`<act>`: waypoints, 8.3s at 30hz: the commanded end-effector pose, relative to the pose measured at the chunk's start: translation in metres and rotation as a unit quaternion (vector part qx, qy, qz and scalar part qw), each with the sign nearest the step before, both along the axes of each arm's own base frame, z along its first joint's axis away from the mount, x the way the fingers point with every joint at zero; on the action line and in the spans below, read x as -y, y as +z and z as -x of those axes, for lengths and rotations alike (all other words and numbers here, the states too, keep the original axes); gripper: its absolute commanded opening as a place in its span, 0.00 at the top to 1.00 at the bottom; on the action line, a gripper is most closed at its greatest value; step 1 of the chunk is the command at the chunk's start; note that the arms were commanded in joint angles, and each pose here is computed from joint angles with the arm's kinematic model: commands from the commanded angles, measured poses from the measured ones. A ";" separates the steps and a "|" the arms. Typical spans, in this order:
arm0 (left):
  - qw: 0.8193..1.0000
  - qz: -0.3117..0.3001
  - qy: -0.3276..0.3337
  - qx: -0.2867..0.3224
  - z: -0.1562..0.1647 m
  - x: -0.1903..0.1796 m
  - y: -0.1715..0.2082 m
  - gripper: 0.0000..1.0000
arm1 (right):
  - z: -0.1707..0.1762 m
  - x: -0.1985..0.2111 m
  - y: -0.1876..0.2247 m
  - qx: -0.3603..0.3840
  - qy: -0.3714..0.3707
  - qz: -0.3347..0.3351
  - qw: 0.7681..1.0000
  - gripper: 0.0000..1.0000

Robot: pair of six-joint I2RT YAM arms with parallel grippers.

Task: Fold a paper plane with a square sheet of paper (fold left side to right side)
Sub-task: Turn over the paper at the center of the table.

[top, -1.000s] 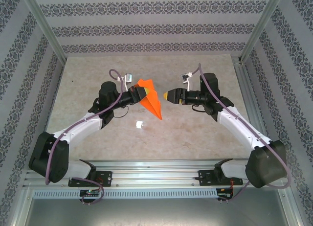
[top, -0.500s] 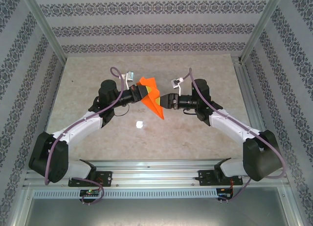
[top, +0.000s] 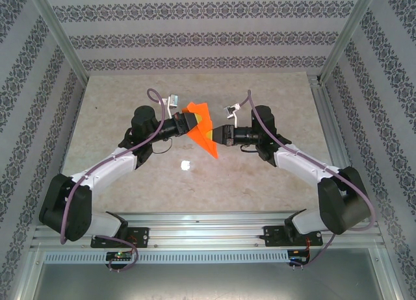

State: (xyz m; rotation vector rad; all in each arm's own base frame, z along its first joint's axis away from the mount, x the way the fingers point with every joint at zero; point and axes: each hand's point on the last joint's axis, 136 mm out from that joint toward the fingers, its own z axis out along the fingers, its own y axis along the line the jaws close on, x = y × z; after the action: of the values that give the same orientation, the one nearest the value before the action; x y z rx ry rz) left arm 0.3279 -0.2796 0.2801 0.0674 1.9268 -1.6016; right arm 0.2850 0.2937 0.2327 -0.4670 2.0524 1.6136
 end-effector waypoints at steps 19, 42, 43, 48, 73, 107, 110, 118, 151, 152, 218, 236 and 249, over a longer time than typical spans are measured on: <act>0.977 -0.109 0.117 -0.140 0.018 -0.073 0.026 0.24 | -0.027 0.086 -0.037 0.333 -0.126 0.563 0.746 1.00; 0.938 -0.105 0.092 -0.318 0.015 -0.002 -0.041 0.22 | -0.009 0.049 -0.017 0.557 -0.127 0.674 0.467 1.00; 0.938 -0.103 0.092 -0.316 0.013 0.000 -0.042 0.23 | -0.008 0.048 -0.016 0.558 -0.129 0.674 0.466 1.00; 0.936 -0.095 0.091 -0.327 0.008 0.011 -0.054 0.42 | -0.003 0.039 -0.015 0.567 -0.125 0.664 0.471 1.00; 0.957 -0.153 0.149 -0.194 -0.031 -0.010 -0.057 1.00 | 0.051 0.024 0.000 0.511 -0.054 0.427 0.744 0.19; 0.951 -0.190 -0.237 0.060 0.035 0.042 -0.046 1.00 | -0.007 0.068 -0.020 0.063 -0.003 0.007 0.998 0.52; 0.951 -0.195 -0.233 0.056 0.032 0.041 -0.051 1.00 | -0.006 0.068 -0.018 0.063 -0.001 0.003 0.998 0.61; 0.954 -0.208 -0.209 0.050 0.020 0.032 -0.057 0.90 | -0.008 0.069 -0.022 0.058 -0.010 0.015 0.998 0.93; 0.954 -0.258 -0.147 -0.039 0.039 0.073 -0.142 0.60 | -0.062 0.101 -0.198 -0.198 -0.300 0.148 0.922 1.00; 0.951 -0.270 -0.149 -0.032 0.038 0.077 -0.149 0.59 | -0.062 0.100 -0.197 -0.201 -0.298 0.144 0.922 1.00; 0.847 -0.469 -0.185 0.171 0.037 0.103 -0.243 1.00 | -0.049 0.157 -0.139 -0.221 -0.351 0.163 0.895 0.47; 0.902 -0.374 -0.155 0.152 0.022 0.090 -0.205 1.00 | -0.050 0.163 -0.154 -0.221 -0.331 0.183 0.899 0.56; 0.913 -0.340 -0.180 0.136 0.026 0.091 -0.214 1.00 | -0.079 0.135 -0.142 -0.192 -0.258 0.186 0.928 0.71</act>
State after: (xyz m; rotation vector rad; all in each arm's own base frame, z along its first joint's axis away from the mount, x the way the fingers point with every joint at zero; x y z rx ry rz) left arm 0.3026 -0.3647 0.0586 0.9170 2.2816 -0.8976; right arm 0.3579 0.1499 0.0881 0.3826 2.4912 1.0379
